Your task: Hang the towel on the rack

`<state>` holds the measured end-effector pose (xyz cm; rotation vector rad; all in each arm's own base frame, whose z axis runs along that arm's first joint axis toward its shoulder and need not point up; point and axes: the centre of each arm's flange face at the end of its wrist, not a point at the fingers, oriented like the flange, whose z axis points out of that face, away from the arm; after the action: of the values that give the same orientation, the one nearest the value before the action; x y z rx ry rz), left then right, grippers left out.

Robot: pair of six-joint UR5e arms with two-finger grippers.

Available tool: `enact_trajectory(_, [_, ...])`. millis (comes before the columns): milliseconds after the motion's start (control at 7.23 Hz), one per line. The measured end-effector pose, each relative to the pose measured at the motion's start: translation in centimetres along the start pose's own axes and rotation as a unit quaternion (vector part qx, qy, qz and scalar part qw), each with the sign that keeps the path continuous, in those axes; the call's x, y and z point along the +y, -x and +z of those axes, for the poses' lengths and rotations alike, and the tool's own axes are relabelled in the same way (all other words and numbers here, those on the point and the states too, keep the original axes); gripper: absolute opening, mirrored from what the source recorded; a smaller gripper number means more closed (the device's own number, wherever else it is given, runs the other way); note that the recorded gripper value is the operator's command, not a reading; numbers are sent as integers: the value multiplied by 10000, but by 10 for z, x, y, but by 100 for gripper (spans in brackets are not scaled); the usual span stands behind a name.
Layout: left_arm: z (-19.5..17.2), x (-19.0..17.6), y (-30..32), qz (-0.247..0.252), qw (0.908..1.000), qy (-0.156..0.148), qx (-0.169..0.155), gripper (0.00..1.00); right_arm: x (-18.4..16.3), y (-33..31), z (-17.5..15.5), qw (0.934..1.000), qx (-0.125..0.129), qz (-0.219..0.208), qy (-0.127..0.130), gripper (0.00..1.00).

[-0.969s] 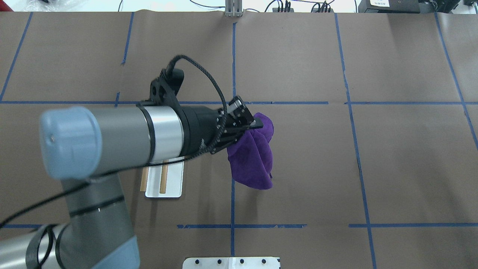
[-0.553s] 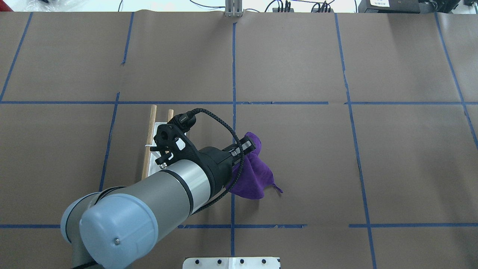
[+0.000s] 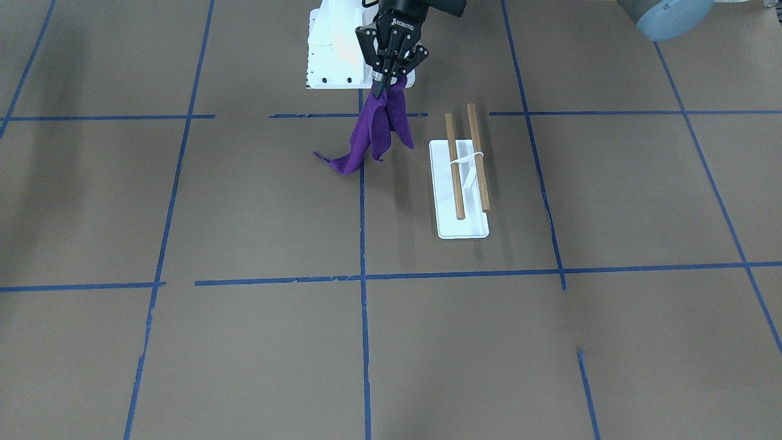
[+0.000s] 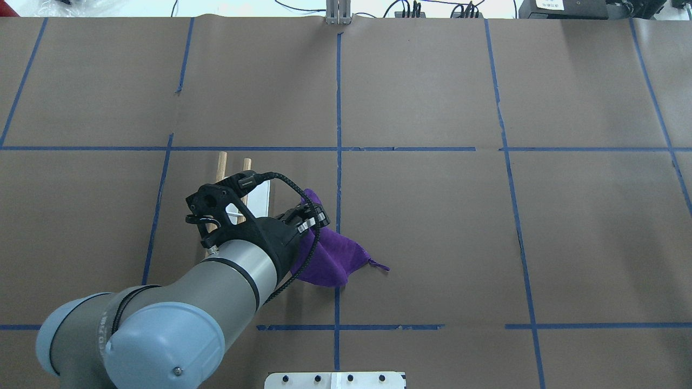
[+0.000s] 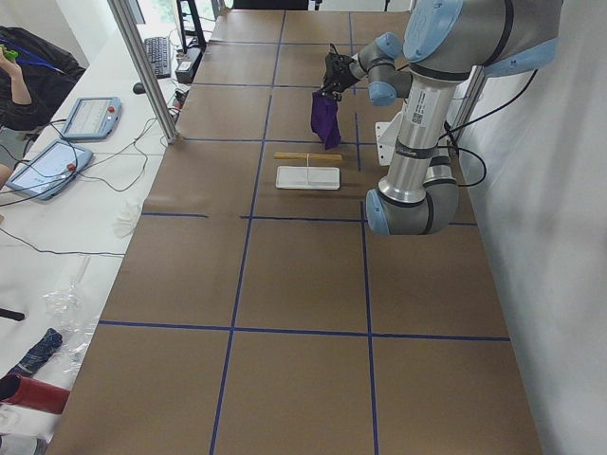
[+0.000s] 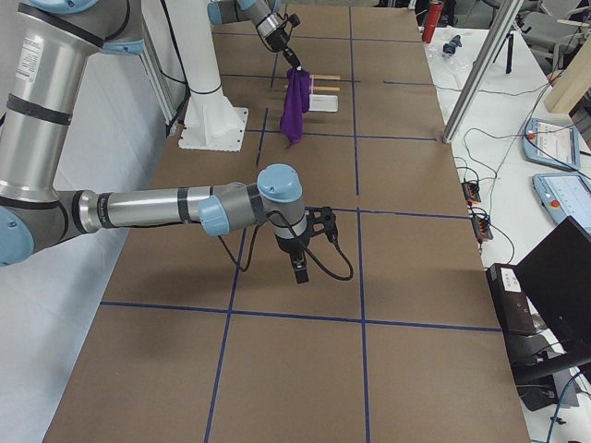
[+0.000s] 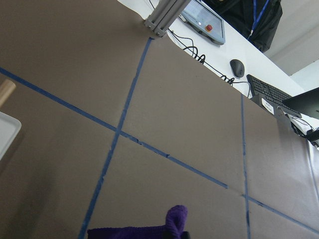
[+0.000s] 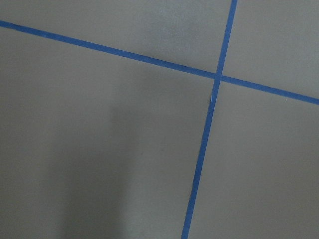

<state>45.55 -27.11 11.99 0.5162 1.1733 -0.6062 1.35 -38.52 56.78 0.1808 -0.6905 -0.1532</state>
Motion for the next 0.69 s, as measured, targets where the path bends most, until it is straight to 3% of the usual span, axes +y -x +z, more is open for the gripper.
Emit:
enact_trajectory(415, [-3,-31,68,251,9982,-287,-460,0,-50,22,0,9978,22,264,601,100])
enact_trajectory(692, [1,-56,109,374,9946,-519,-818,0,-79,26,2,9971,23,240,728,100])
